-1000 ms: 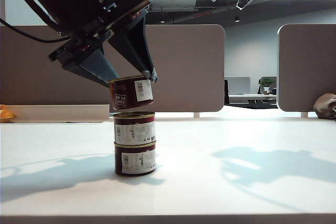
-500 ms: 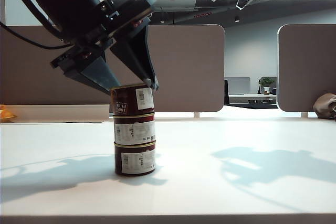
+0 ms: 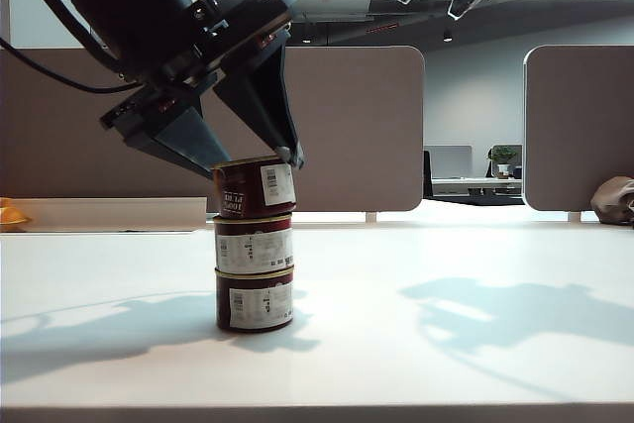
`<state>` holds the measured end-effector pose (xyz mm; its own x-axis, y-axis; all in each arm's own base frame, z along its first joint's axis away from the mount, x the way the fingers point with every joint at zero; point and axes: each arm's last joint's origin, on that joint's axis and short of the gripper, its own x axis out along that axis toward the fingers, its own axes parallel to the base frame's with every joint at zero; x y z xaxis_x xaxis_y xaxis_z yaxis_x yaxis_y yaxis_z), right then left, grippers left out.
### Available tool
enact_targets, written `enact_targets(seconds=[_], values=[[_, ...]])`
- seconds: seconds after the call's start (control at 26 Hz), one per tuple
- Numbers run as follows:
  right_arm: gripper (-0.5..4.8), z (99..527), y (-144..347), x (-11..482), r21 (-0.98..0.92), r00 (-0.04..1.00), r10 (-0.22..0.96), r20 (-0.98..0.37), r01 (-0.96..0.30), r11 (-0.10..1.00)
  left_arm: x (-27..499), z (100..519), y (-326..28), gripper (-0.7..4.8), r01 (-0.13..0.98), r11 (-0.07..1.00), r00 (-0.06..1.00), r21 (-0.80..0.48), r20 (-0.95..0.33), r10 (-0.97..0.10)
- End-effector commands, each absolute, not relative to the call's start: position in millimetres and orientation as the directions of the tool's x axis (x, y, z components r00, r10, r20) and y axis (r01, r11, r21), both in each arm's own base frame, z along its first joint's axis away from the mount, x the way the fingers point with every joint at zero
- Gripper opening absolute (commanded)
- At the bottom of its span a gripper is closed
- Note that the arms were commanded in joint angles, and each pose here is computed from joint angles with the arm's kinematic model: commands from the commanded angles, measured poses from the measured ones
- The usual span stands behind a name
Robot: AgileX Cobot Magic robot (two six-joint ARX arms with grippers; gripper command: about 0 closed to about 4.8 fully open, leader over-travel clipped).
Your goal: Pick up the cans one by one and stack them together.
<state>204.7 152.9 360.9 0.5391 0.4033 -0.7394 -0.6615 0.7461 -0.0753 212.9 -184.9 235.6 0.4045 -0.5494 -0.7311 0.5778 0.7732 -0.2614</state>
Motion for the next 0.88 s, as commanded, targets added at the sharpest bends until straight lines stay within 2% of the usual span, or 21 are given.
enact_targets(seconds=[0.04,0.15,0.23,0.38,0.5,0.81,0.85,0.88], values=[[3.55,363.0,151.8,204.0,-0.075,0.543,0.408,-0.734,-0.661,0.746,214.1,239.3,-185.6,2.79,0.576,0.780,0.433,-0.246,-0.717,-0.546],[3.55,362.8,151.7,203.8,-0.075,0.542,0.407,-0.735,-0.662,0.746,213.8,238.9,-185.3,2.80,0.575,0.782,0.433,-0.241,-0.721,-0.541],[3.55,362.8,151.6,203.9,-0.075,0.542,0.406,-0.735,-0.661,0.747,213.6,238.6,-185.1,3.12,0.574,0.783,0.431,-0.240,-0.724,-0.539],[3.56,362.8,149.6,205.4,-0.076,0.546,0.402,-0.735,-0.655,0.751,213.2,238.1,-184.8,3.15,0.576,0.782,0.426,-0.238,-0.729,-0.536],[3.56,362.9,148.8,206.0,-0.077,0.548,0.399,-0.735,-0.652,0.754,213.2,238.2,-184.7,3.48,0.579,0.781,0.426,-0.235,-0.729,-0.536],[3.54,363.1,146.5,208.0,-0.083,0.554,0.396,-0.733,-0.650,0.755,209.7,255.6,-180.5,3.49,0.584,0.785,0.474,-0.205,-0.699,-0.535],[3.42,363.1,146.5,208.0,-0.085,0.554,0.396,-0.732,-0.651,0.754,208.5,260.4,-179.3,3.47,0.590,0.782,0.483,-0.200,-0.689,-0.541],[2.95,363.1,146.5,208.0,-0.086,0.554,0.396,-0.732,-0.653,0.753,206.9,265.7,-177.2,3.38,0.589,0.787,0.500,-0.186,-0.681,-0.535]])
